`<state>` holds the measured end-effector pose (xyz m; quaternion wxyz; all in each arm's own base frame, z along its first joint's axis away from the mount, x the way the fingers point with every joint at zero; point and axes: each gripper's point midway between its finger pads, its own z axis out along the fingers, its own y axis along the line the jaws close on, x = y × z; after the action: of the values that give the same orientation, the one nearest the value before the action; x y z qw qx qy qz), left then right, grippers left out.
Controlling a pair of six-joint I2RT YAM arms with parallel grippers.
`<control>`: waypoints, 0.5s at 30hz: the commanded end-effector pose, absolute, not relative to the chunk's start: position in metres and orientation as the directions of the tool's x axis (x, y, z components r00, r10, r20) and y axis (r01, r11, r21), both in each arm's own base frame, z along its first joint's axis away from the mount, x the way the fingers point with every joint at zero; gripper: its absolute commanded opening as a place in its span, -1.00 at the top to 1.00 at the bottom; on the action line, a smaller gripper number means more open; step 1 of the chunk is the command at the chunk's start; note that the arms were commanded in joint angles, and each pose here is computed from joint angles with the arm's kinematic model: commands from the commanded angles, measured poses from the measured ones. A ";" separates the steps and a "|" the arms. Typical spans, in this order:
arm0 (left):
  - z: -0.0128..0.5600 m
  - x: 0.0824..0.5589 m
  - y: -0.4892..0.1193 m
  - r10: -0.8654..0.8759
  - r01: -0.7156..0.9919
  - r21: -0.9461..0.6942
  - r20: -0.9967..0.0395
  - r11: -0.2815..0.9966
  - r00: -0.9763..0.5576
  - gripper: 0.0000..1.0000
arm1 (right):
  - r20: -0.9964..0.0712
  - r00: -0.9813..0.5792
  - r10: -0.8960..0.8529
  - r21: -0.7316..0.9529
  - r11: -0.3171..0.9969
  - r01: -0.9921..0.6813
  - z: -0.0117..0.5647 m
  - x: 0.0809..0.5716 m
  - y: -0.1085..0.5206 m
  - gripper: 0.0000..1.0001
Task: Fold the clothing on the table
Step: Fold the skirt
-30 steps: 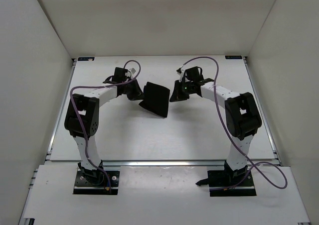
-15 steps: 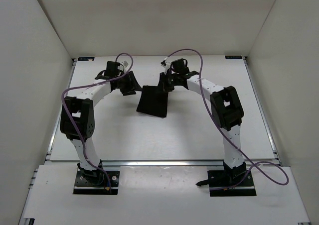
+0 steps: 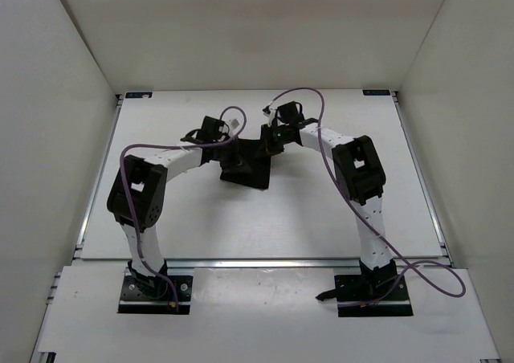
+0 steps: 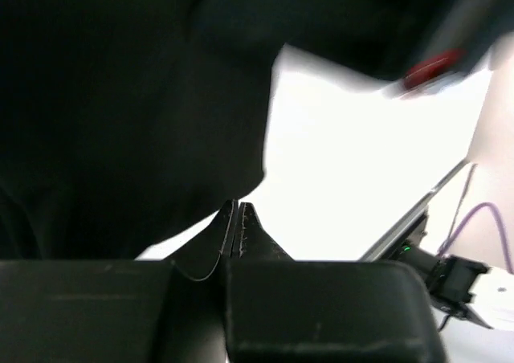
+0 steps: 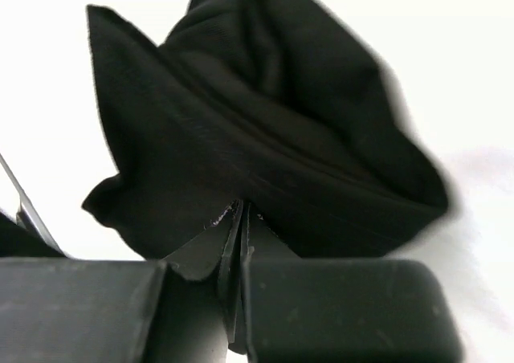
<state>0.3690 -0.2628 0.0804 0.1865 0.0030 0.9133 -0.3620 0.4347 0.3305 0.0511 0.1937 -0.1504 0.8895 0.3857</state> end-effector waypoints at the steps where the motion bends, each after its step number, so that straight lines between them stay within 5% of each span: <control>1: 0.054 0.367 -0.253 -0.143 0.096 -0.629 -0.319 0.772 -0.937 1.00 | -0.530 -0.846 -0.068 0.599 0.675 -0.430 0.069 0.464 0.312 1.00; 10: 0.067 0.403 -0.232 -0.142 0.099 -0.624 -0.326 0.775 -0.935 0.99 | -0.564 -0.825 -0.017 0.584 0.698 -0.414 0.102 0.488 0.283 0.98; 13: 0.094 0.413 -0.226 -0.104 0.161 -0.647 -0.351 0.745 -0.931 0.81 | -0.628 -0.778 0.000 0.574 0.676 -0.463 0.145 0.496 0.272 0.37; 15: 0.120 0.422 -0.218 -0.101 0.194 -0.633 -0.399 0.749 -0.912 0.62 | -0.642 -0.766 0.014 0.567 0.682 -0.462 0.167 0.496 0.266 0.15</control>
<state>0.4150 -0.2239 0.0737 0.1792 -0.0141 0.9247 -0.3355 0.4864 0.2707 0.0811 0.2438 -0.1038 0.8931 0.3636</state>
